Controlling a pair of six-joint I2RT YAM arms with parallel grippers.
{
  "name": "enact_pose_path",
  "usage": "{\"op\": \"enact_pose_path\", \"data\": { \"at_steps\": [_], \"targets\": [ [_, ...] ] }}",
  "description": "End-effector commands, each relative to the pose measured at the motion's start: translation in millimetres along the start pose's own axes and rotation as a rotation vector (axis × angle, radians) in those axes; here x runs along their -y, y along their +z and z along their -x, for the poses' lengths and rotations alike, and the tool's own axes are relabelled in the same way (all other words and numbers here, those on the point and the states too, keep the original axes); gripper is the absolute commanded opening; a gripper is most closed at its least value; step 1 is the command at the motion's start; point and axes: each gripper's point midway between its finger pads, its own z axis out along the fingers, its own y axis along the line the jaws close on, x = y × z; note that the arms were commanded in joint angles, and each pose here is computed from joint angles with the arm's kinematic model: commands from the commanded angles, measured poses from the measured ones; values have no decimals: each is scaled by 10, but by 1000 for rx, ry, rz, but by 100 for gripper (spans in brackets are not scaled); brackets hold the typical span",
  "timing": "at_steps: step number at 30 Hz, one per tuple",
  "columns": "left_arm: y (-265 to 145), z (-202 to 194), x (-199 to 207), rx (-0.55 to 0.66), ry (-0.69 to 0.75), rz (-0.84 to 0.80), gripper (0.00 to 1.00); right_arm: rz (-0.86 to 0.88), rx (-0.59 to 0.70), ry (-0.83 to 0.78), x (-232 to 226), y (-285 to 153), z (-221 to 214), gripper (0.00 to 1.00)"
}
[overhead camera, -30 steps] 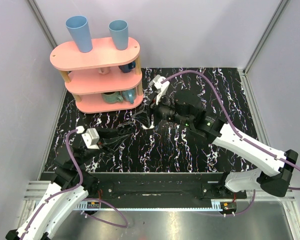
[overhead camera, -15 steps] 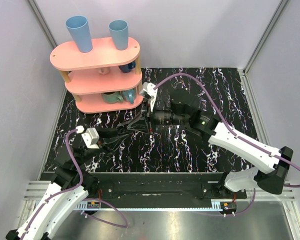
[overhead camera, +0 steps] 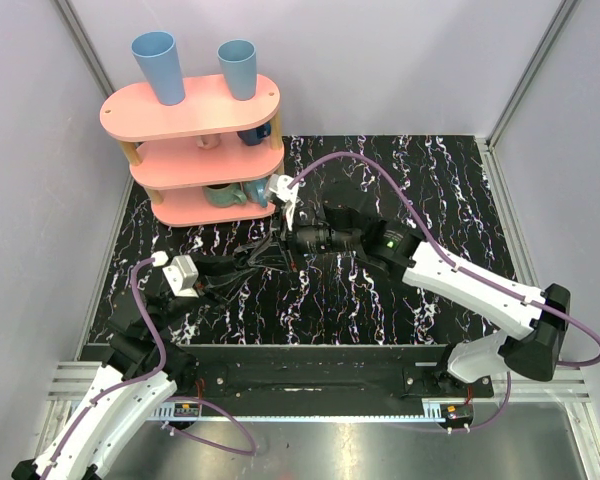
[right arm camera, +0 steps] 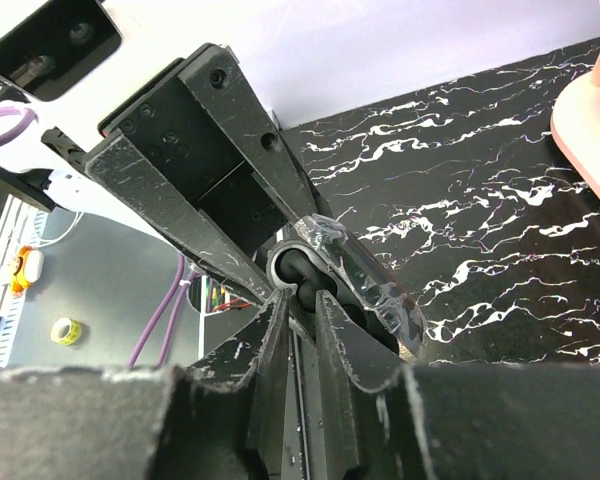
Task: Insert the wireless bluetooth earbuds into the charging case
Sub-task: Adjust the left earbud in the left side groove of the charging case.
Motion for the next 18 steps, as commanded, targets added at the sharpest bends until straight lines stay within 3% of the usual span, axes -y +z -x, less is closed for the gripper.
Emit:
{"op": "enact_pose_path", "data": {
  "at_steps": [1, 7, 18],
  "targets": [
    [4, 83, -29, 31, 22, 13, 1, -4, 49, -53, -10, 43, 216, 24],
    [4, 83, -26, 31, 19, 11, 1, -4, 42, -53, 12, 75, 186, 15],
    [8, 75, -39, 28, 14, 16, 1, 68, -51, -61, -103, 107, 21, 12]
  ]
}}
